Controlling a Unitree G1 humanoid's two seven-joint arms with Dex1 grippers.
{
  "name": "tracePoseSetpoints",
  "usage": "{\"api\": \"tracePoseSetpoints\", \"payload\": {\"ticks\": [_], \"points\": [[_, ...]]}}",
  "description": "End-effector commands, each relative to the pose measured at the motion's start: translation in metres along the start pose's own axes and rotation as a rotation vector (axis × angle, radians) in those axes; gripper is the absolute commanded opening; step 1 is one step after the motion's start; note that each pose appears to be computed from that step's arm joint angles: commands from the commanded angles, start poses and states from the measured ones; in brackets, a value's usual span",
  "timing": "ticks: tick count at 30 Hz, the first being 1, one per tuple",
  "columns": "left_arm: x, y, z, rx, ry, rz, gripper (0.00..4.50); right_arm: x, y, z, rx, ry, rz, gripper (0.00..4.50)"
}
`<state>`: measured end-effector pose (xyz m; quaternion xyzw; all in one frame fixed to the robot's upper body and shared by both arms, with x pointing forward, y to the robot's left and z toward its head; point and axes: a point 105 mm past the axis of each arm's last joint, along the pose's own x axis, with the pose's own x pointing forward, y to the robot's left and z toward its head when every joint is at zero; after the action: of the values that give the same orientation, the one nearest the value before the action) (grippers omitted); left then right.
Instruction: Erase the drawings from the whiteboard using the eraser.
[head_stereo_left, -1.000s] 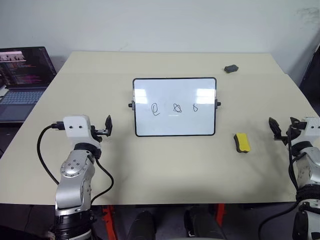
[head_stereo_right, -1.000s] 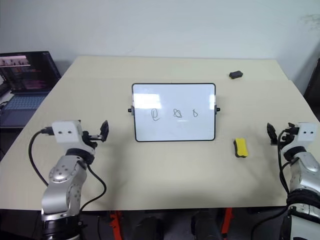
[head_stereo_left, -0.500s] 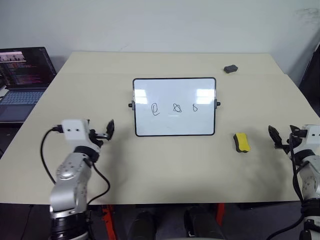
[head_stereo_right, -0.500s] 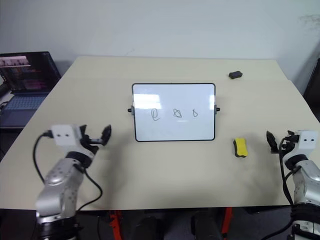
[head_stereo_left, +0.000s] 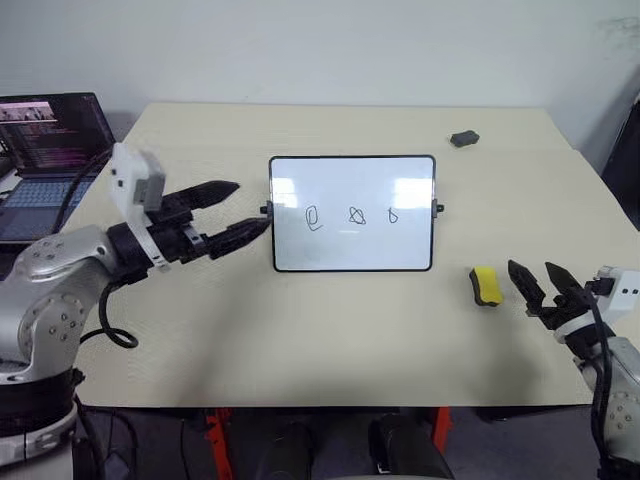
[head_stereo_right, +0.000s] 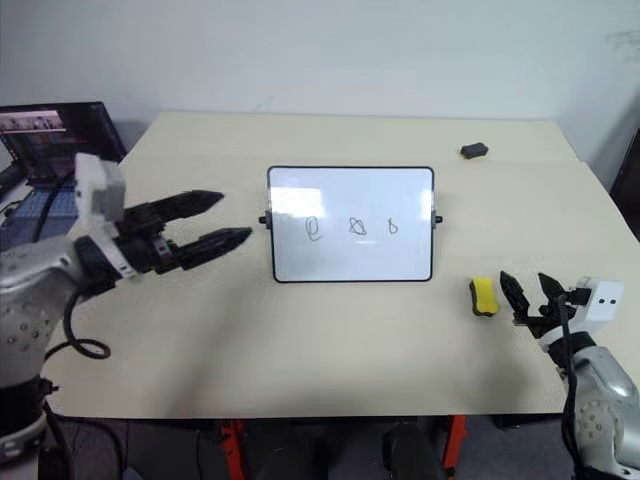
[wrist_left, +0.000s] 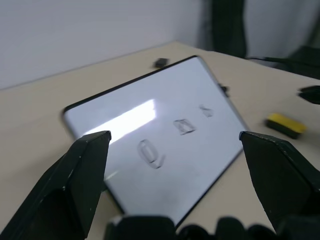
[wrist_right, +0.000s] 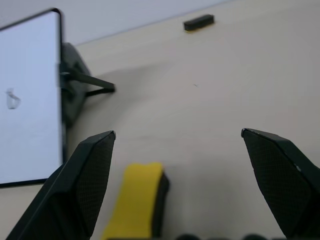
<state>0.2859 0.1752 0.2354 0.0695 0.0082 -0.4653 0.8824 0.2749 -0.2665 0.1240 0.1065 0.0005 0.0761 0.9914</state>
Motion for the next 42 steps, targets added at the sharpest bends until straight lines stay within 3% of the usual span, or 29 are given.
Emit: {"api": "tracePoseSetpoints", "payload": {"ticks": [1,7,12,20,42], "points": [[0.009,-0.03,-0.015,-0.003,0.086,-0.247,4.5,-0.001,0.031,0.006,-0.03,0.038,0.051,4.42],[0.037,-0.058,-0.027,0.057,0.12,-0.535,4.5,0.014,0.047,0.002,-0.08,0.143,-0.045,4.42],[0.053,-0.069,-0.033,0.129,0.117,-0.633,4.5,0.026,0.051,-0.004,-0.125,0.191,-0.082,4.42],[0.06,-0.075,-0.035,0.151,0.098,-0.668,4.5,0.03,0.027,-0.009,-0.178,0.204,-0.22,4.42],[0.06,-0.071,-0.044,0.158,0.116,-0.664,4.5,0.044,0.023,-0.027,-0.127,0.238,-0.211,4.42]]}}
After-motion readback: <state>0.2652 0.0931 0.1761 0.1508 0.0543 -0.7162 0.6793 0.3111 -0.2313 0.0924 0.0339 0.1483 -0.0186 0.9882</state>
